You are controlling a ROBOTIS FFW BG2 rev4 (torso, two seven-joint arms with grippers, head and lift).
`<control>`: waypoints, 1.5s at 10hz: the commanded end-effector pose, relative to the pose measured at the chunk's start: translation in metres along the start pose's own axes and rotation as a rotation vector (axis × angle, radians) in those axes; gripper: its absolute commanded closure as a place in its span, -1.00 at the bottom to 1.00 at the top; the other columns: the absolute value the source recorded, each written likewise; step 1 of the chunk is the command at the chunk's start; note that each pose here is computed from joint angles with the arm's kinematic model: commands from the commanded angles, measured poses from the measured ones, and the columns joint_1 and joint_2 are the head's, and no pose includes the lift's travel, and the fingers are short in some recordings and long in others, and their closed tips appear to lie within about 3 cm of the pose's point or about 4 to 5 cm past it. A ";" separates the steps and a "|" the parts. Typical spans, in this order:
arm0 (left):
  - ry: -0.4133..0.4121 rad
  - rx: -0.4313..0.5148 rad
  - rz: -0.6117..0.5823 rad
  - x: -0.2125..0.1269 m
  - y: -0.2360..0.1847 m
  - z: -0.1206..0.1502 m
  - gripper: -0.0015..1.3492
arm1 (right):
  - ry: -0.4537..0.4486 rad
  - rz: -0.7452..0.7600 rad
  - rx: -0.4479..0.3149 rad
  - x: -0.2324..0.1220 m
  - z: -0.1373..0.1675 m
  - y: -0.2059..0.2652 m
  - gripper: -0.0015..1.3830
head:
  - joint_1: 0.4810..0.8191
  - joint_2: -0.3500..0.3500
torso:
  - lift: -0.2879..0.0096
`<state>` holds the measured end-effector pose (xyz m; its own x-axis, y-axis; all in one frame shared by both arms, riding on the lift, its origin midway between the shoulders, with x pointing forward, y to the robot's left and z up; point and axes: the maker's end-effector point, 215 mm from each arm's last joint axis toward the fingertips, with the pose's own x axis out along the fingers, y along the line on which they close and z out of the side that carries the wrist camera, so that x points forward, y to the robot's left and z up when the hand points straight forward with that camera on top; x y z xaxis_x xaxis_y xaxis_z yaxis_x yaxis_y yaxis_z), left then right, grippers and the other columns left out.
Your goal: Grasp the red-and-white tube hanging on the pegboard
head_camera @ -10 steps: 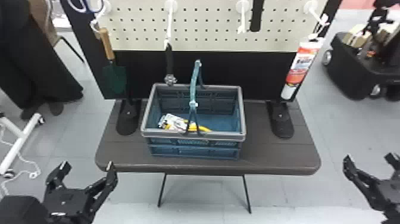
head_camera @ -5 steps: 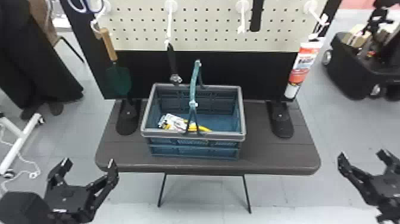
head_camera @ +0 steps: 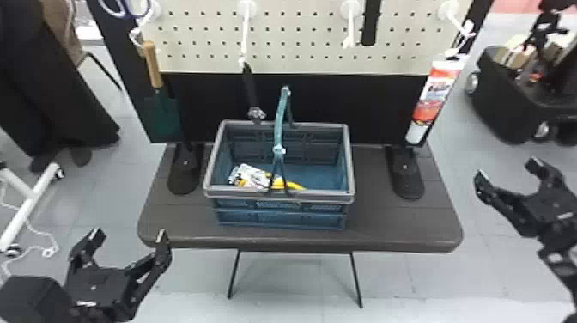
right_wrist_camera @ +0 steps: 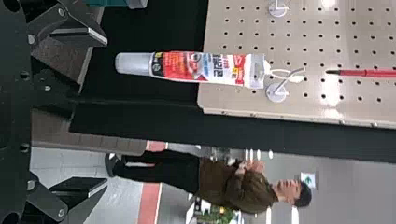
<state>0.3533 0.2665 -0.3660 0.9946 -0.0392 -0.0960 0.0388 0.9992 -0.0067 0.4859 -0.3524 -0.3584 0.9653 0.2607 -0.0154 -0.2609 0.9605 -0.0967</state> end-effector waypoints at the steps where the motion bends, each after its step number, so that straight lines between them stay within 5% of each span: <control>1: -0.001 0.000 0.001 0.000 0.001 0.000 -0.69 | 0.010 0.030 -0.024 0.021 0.010 -0.007 -0.67 | 1.00 0.02 | 0.27; 11: -0.001 -0.004 0.001 0.002 0.000 -0.002 -0.69 | 0.140 0.385 0.110 0.132 0.020 -0.009 -0.67 | 1.00 0.02 | 0.27; 15: 0.001 -0.006 -0.001 0.003 -0.002 -0.003 -0.69 | 0.211 0.627 0.291 0.131 0.014 0.050 -0.67 | 1.00 0.02 | 0.27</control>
<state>0.3559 0.2652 -0.3680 0.9947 -0.0390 -0.0951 0.0380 0.9992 -0.0115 0.5995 -0.2750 -0.3498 0.6204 0.7633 -0.1801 -0.7255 0.6458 0.2379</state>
